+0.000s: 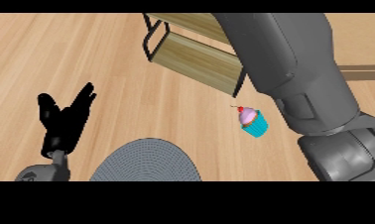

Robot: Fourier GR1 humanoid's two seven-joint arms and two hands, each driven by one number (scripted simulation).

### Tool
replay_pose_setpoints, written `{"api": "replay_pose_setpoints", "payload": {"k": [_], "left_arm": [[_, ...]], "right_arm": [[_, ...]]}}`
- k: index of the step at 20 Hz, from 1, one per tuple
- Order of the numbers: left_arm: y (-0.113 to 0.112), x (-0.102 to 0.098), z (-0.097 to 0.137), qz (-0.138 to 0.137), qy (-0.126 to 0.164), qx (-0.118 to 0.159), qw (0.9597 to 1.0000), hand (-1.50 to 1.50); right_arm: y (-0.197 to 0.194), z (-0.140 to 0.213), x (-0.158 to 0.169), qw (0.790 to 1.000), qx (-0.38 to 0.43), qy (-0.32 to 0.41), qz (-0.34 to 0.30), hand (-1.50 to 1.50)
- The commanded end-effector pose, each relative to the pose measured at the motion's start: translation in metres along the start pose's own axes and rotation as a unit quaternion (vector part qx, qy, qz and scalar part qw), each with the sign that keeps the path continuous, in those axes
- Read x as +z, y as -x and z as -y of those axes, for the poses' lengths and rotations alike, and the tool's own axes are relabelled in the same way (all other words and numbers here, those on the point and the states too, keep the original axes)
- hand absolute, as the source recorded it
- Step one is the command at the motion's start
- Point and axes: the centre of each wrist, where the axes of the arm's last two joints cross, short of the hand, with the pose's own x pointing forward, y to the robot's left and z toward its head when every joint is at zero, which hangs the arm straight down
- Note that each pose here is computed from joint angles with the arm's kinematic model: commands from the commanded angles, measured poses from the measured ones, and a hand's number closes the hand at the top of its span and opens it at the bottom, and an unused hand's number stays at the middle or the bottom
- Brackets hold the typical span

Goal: Pick the lemon from the tray and place it in the tiered shelf

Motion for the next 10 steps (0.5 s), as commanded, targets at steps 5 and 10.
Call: {"api": "replay_pose_setpoints", "payload": {"k": [5,10], "left_arm": [[0.012,0.003,-0.001,-0.033,0.007,-0.004,0.9994,0.0],[0.014,-0.001,0.001,-0.032,0.002,0.003,0.9995,0.0]], "right_arm": [[-0.005,-0.021,0.013,0.998,0.055,-0.013,0.005,1.5],[-0.002,0.004,-0.001,0.99,-0.118,0.051,-0.055,-1.5]]}}
